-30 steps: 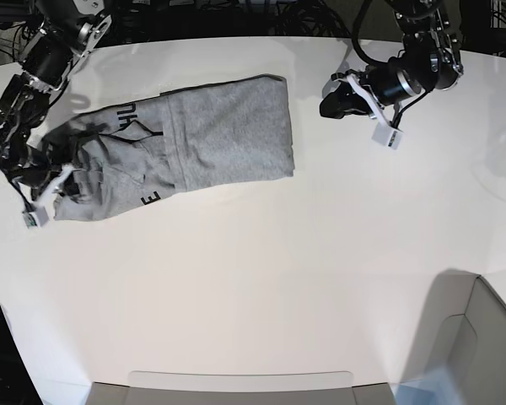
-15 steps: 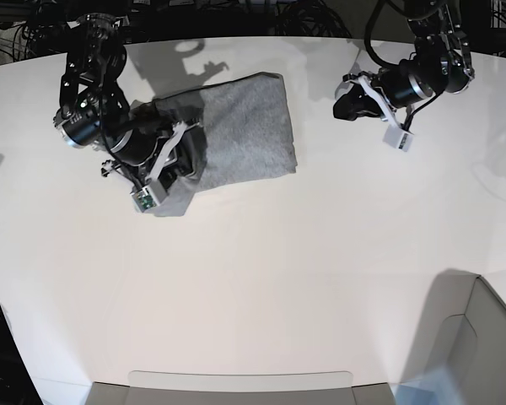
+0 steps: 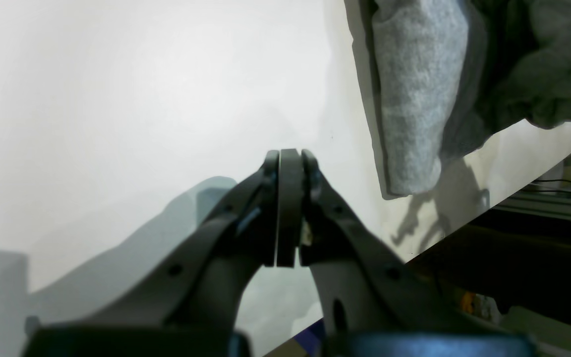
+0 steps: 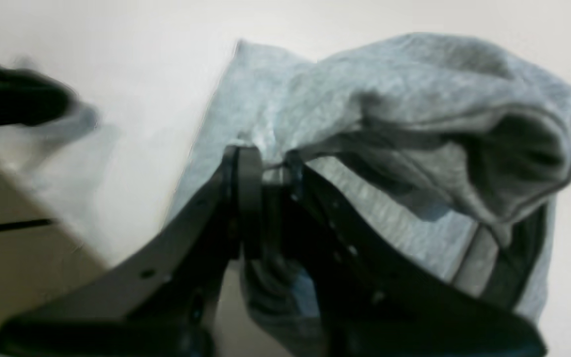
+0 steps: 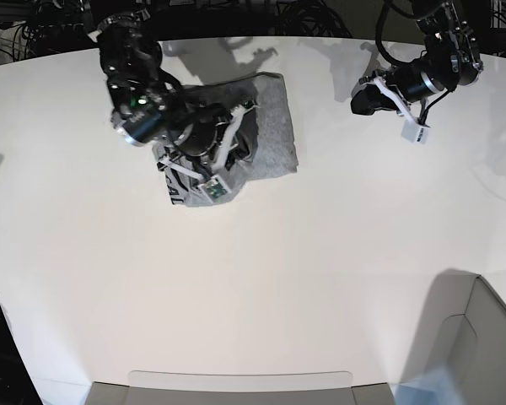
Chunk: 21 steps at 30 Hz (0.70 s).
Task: Fold the T-shirt properly
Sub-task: 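Grasp the folded shirt end with the right gripper and flip it over the bundle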
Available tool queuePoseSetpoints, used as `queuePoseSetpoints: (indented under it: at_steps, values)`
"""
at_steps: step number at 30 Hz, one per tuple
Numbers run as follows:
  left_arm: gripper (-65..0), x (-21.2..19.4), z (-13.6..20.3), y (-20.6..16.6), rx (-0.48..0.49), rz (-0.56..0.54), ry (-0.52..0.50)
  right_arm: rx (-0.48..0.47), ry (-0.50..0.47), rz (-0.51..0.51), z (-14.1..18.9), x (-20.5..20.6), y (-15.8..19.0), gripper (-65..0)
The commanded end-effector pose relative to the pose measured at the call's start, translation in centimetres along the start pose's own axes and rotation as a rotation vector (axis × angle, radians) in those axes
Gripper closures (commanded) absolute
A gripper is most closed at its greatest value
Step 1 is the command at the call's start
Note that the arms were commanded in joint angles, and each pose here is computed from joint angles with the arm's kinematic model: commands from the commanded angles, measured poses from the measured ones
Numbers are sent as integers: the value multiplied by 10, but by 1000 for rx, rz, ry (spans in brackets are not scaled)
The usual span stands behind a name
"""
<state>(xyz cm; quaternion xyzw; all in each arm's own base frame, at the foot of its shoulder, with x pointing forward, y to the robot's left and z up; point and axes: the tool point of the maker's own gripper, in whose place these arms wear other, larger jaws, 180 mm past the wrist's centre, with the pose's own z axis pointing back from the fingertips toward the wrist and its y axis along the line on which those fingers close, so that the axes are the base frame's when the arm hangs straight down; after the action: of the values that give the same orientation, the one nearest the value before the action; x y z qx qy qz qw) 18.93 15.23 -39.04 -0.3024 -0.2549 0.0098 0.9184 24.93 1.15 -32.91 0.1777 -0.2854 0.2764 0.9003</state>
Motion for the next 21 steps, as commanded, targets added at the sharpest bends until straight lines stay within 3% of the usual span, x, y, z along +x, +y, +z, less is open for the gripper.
queuePoseSetpoints:
  at_steps: [1, 7, 11, 17, 21]
  values:
    - [0, 11, 4, -3, -11, -20, -38, 14, -34, 28, 0, 12, 9, 0]
    - [0, 12, 3, -4, -17, -25, -37, -6, 15, 120, -18, 8, 29, 0]
    - [0, 12, 3, -4, -16, -25, -38, 31, 68, 175, -32, -2, 50, 0]
    - [0, 13, 4, -3, -14, -23, -40, 101, 65, 266, -31, -5, 84, -181]
    - [0, 13, 4, -3, -14, -23, -40, 122, -10, 289, -15, 12, 96, -236]
